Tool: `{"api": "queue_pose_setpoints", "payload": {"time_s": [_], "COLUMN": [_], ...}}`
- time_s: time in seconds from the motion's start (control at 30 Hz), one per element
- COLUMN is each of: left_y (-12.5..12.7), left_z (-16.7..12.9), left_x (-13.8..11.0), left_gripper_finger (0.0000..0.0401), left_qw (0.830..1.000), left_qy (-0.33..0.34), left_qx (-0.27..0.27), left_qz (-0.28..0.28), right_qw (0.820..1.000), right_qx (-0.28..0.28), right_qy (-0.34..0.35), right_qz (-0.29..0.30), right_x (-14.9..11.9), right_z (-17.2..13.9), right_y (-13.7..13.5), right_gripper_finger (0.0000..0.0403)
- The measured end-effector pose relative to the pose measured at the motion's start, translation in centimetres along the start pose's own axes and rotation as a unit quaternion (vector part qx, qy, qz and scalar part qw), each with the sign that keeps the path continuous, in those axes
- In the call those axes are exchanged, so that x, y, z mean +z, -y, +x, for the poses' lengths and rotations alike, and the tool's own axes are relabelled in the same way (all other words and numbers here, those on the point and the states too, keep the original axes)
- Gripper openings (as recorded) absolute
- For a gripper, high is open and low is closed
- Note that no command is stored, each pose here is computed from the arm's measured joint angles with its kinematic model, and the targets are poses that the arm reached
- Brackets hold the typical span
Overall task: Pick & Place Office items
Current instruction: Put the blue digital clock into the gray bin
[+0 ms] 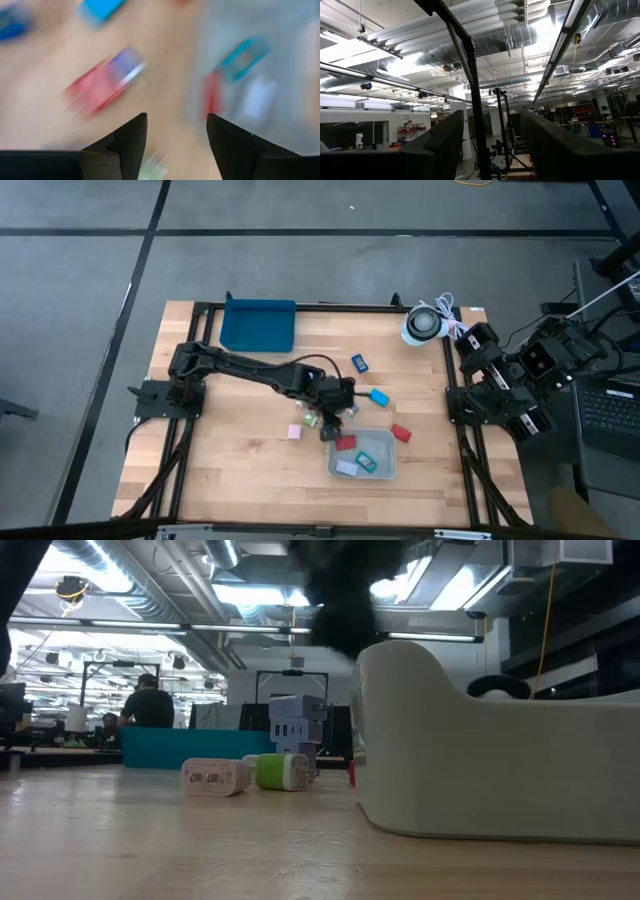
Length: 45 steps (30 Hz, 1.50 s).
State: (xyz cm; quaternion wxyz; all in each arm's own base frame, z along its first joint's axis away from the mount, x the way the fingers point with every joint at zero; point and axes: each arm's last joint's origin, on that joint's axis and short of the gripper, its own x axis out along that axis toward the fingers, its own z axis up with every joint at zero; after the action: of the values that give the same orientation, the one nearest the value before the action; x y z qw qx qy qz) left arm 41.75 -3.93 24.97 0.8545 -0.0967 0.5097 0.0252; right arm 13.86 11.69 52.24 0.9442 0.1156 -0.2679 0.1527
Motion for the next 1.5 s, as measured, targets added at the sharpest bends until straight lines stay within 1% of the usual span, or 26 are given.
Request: {"api": "queue_pose_setpoints", "payload": {"time_s": [0.03, 0.1, 0.2, 0.27, 0.33, 0.37, 0.43, 0.47, 0.53, 0.6, 0.7, 0.8, 0.83, 0.87, 0.97, 1.03, 1.1, 1.17, 1.27, 1.37, 1.43, 1.47, 1.5], "left_y": [-0.5, -1.2, -1.6, -1.7, -1.6, -1.4, -0.7, -0.3, 0.0, -0.6, -2.6, -4.1, -4.4, -4.6, -4.8, -4.8, -4.7, -4.6, -4.4, -4.5, -4.6, -4.6, -4.7], "left_z": [-0.4, -1.7, -3.7, -4.7, -5.2, -5.5, -5.9, -5.9, -5.8, -6.0, -7.0, -9.2, -10.2, -11.2, -13.3, -14.7, -15.9, -16.1, -16.0, -15.7, -15.5, -15.5, -15.6], "left_x": [-0.5, -1.6, -3.4, -5.4, -7.6, -8.7, -10.3, -10.8, -11.1, -10.1, -8.1, -7.4, -7.3, -7.6, -9.1, -10.5, -11.6, -12.9, -14.5, -15.8, -16.6, -16.7, -16.9], "left_gripper_finger": [0.0200, 0.0199, 0.0199, 0.0199, 0.0199, 0.0199, 0.0199, 0.0198, 0.0198, 0.0198, 0.0198, 0.0198, 0.0198, 0.0198, 0.0198, 0.0198, 0.0198, 0.0198, 0.0198, 0.0198, 0.0198, 0.0198, 0.0198], "left_qw": [1.000, 0.998, 0.998, 0.997, 0.995, 0.995, 0.992, 0.987, 0.974, 0.958, 0.938, 0.926, 0.920, 0.920, 0.926, 0.931, 0.930, 0.932, 0.931, 0.928, 0.927, 0.927, 0.926], "left_qy": [-0.015, -0.027, -0.008, 0.002, 0.019, 0.034, 0.087, 0.120, 0.184, 0.247, 0.325, 0.365, 0.380, 0.381, 0.368, 0.359, 0.364, 0.360, 0.364, 0.370, 0.371, 0.373, 0.375], "left_qx": [0.025, 0.058, 0.056, 0.049, 0.031, 0.013, -0.042, -0.072, -0.118, -0.130, -0.109, -0.095, -0.096, -0.094, -0.084, -0.066, -0.048, -0.034, -0.035, -0.026, -0.021, -0.022, -0.018], "left_qz": [-0.006, -0.012, -0.040, -0.065, -0.088, -0.089, -0.081, -0.074, -0.062, -0.061, -0.057, -0.035, -0.026, -0.021, -0.008, -0.004, 0.000, -0.002, -0.013, -0.029, -0.038, -0.042, -0.047], "right_qw": [1.000, 1.000, 1.000, 1.000, 1.000, 1.000, 1.000, 1.000, 1.000, 0.999, 0.996, 0.985, 0.982, 0.979, 0.967, 0.958, 0.948, 0.936, 0.909, 0.868, 0.837, 0.821, 0.809], "right_qx": [0.000, -0.002, -0.002, -0.007, -0.016, -0.019, -0.024, -0.025, -0.027, -0.041, -0.084, -0.155, -0.168, -0.177, -0.213, -0.239, -0.249, -0.261, -0.281, -0.323, -0.358, -0.378, -0.384], "right_qy": [0.000, 0.000, 0.000, -0.001, -0.002, -0.001, -0.001, -0.001, -0.001, -0.011, -0.032, -0.072, -0.088, -0.103, -0.128, -0.145, -0.177, -0.211, -0.277, -0.344, -0.381, -0.394, -0.408], "right_qz": [0.000, 0.000, 0.000, -0.001, -0.005, -0.006, -0.010, -0.011, -0.014, -0.019, -0.021, -0.008, 0.001, 0.011, 0.049, 0.071, 0.090, 0.105, 0.131, 0.154, 0.162, 0.169, 0.178], "right_x": [0.0, 0.0, 0.0, 0.0, 0.1, 0.2, 0.3, 0.3, 0.4, 0.2, -0.1, -1.0, -1.5, -1.9, -3.2, -4.2, -5.6, -7.1, -9.3, -11.3, -12.7, -13.5, -14.3], "right_z": [0.0, 0.0, 0.0, 0.0, -0.1, -0.1, -0.2, -0.2, -0.3, -0.3, -0.4, -0.5, -0.5, -0.5, -0.3, 0.0, 0.3, 0.7, 0.8, 0.2, -0.1, -0.1, 0.1], "right_y": [0.0, 0.0, 0.0, 0.1, 0.1, 0.2, 0.3, 0.3, 0.3, 0.4, 0.6, 1.2, 1.4, 1.7, 2.7, 3.5, 4.3, 5.2, 6.7, 8.1, 9.0, 9.5, 9.9], "right_gripper_finger": [0.0204, 0.0204, 0.0204, 0.0204, 0.0204, 0.0204, 0.0204, 0.0204, 0.0204, 0.0204, 0.0204, 0.0204, 0.0204, 0.0204, 0.0204, 0.0204, 0.0204, 0.0204, 0.0204, 0.0204, 0.0204, 0.0204, 0.0204]}}
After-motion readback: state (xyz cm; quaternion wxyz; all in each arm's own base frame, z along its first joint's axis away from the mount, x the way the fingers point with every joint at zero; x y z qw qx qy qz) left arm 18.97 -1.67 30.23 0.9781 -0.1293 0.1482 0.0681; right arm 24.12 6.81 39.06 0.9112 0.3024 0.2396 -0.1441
